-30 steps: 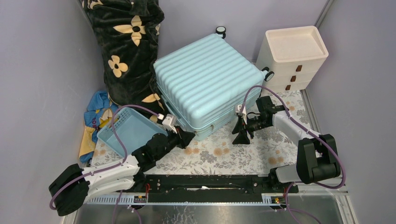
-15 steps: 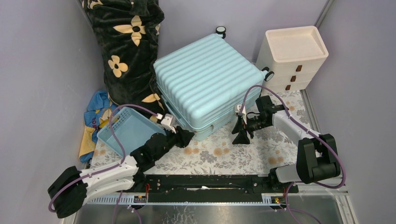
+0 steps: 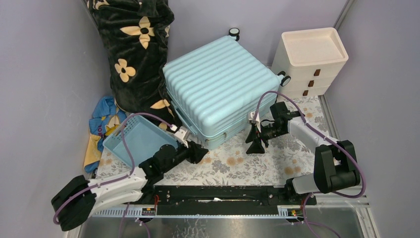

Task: Open, take out, and arrange the luggage
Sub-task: Unzip the luggage at the center of the board.

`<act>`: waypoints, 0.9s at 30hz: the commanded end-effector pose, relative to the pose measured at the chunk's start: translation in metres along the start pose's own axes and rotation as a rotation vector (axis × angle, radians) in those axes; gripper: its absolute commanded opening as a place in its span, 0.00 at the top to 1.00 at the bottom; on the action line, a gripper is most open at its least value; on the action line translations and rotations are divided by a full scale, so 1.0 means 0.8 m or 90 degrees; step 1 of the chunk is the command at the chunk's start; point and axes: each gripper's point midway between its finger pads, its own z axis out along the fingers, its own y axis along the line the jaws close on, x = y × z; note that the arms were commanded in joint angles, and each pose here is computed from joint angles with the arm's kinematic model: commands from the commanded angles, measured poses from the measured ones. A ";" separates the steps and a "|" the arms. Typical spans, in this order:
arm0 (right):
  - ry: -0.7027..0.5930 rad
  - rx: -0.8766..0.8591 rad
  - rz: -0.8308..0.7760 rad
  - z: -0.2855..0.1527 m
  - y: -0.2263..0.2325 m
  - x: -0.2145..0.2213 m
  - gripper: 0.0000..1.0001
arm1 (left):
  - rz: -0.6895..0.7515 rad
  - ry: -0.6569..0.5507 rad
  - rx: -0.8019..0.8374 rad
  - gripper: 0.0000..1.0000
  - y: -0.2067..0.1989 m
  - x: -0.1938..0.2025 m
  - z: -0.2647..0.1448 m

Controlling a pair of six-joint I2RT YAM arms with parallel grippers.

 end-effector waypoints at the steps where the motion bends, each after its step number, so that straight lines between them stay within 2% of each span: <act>1: 0.000 -0.004 -0.022 -0.001 -0.002 -0.011 0.31 | -0.015 -0.059 0.046 0.46 -0.018 -0.025 0.014; 8: 0.002 -0.006 -0.021 0.000 -0.003 -0.010 0.31 | -0.018 -0.106 0.020 0.53 -0.011 -0.045 0.020; 15: 0.005 -0.007 -0.019 0.000 -0.002 -0.009 0.31 | -0.012 -0.106 -0.033 0.59 0.004 -0.052 0.026; 19: 0.005 -0.007 -0.021 0.001 -0.002 -0.009 0.31 | -0.013 -0.117 -0.029 0.61 0.002 -0.057 0.025; 24: 0.007 -0.007 -0.021 0.001 -0.003 -0.009 0.31 | -0.016 -0.121 -0.008 0.71 -0.007 -0.062 0.025; 27: 0.007 -0.006 -0.021 0.001 -0.003 -0.009 0.31 | -0.017 -0.118 -0.011 0.81 -0.006 -0.060 0.026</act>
